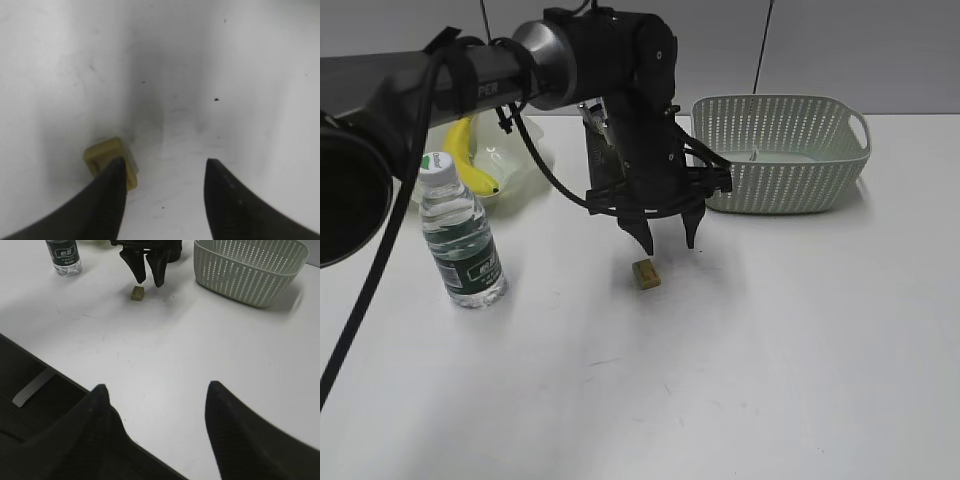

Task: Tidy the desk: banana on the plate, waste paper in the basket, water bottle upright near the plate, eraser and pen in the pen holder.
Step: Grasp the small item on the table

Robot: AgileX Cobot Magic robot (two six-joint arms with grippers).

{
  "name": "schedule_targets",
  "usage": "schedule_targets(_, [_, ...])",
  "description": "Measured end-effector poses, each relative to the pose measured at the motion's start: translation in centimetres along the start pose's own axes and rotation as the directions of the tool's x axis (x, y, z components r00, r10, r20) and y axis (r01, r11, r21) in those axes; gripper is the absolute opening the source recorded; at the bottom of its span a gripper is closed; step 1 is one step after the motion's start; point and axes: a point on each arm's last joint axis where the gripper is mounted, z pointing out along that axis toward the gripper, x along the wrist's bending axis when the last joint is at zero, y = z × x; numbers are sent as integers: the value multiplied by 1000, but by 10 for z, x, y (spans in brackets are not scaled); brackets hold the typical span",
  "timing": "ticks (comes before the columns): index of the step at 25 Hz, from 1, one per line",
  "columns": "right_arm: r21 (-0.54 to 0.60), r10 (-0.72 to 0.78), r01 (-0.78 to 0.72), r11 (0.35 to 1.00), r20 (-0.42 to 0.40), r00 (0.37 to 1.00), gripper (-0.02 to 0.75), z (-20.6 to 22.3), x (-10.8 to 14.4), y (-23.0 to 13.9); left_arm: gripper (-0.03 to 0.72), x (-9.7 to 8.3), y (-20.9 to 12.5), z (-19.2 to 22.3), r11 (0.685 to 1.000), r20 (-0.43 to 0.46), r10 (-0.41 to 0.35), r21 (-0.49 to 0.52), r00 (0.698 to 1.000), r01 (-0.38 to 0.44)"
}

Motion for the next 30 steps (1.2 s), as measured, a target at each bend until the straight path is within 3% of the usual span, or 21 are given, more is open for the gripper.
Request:
schedule_targets(7, [0, 0, 0, 1000, 0, 1000, 475, 0, 0, 0, 378, -3, -1, -9, 1000, 23, -2, -7, 1000, 3])
schedule_targets(21, [0, 0, 0, 1000, 0, 1000, 475, 0, 0, 0, 378, 9, -12, -18, 1000, -28, 14, 12, 1000, -14])
schedule_targets(30, [0, 0, 0, 1000, 0, 1000, 474, 0, 0, 0, 378, 16, -13, 5, 999, -69, 9, 53, 998, -5])
